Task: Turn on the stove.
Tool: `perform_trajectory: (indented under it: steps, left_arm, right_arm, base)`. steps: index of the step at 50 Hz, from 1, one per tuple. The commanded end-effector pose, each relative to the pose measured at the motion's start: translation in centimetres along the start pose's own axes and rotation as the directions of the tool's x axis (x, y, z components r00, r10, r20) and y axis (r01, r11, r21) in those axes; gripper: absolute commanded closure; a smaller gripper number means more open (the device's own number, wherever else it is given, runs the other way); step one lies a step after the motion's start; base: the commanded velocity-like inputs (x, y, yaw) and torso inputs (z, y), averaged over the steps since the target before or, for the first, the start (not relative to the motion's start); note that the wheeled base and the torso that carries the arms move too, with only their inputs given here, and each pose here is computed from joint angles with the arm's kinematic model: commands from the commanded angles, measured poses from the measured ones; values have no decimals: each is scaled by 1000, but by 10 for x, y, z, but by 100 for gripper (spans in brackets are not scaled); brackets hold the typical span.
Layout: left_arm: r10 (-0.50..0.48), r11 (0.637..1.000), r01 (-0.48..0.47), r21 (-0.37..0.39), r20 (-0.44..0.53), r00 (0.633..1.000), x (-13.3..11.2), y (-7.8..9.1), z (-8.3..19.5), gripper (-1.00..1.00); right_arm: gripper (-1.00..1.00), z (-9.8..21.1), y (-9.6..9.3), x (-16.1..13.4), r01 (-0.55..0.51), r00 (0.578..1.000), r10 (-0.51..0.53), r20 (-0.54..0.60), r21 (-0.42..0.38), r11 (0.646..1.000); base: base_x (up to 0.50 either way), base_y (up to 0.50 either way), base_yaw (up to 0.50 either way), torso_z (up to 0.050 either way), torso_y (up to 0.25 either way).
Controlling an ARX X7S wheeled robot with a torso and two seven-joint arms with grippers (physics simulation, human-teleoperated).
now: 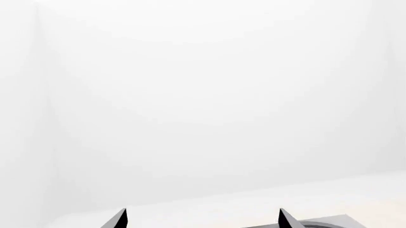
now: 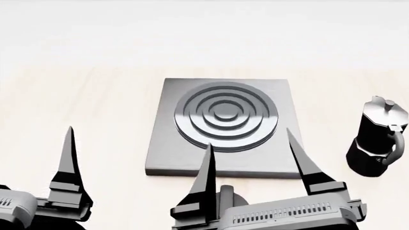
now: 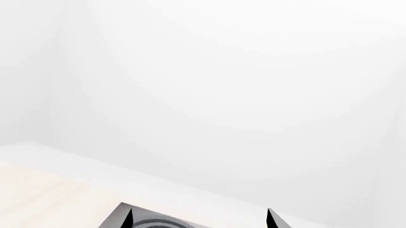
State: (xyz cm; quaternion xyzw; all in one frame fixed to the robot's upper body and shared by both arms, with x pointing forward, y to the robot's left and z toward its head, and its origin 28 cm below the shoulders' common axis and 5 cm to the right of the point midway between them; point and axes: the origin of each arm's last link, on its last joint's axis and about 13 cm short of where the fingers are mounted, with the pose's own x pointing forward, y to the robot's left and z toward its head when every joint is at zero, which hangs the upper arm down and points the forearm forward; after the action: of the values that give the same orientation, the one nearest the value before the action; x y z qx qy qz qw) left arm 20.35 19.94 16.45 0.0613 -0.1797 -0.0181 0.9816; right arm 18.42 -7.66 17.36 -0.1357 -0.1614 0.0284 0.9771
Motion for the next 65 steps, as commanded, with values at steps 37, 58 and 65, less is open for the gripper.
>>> perform_trajectory:
  steps: [37, 58, 65]
  left_arm:
    - [18, 1000, -18, 2, 7, 1000, -1, 4, 2, -100]
    - [14, 1000, -14, 2, -2, 1000, 0, 2, -2, -100]
    - [10, 1000, -10, 1, -2, 1000, -1, 2, -1, -100]
  right_arm:
    - [-100, -45, 11, 19, 21, 972, 0, -237, 83, 996]
    - [-100, -59, 18, 21, -12, 918, 53, -392, 105, 994]
    - [-100, -58, 20, 21, -26, 900, 79, -430, 127, 992]
  base:
    - [2, 0, 0, 0, 0]
    - [0, 0, 0, 0, 0]
    - [0, 0, 0, 0, 0]
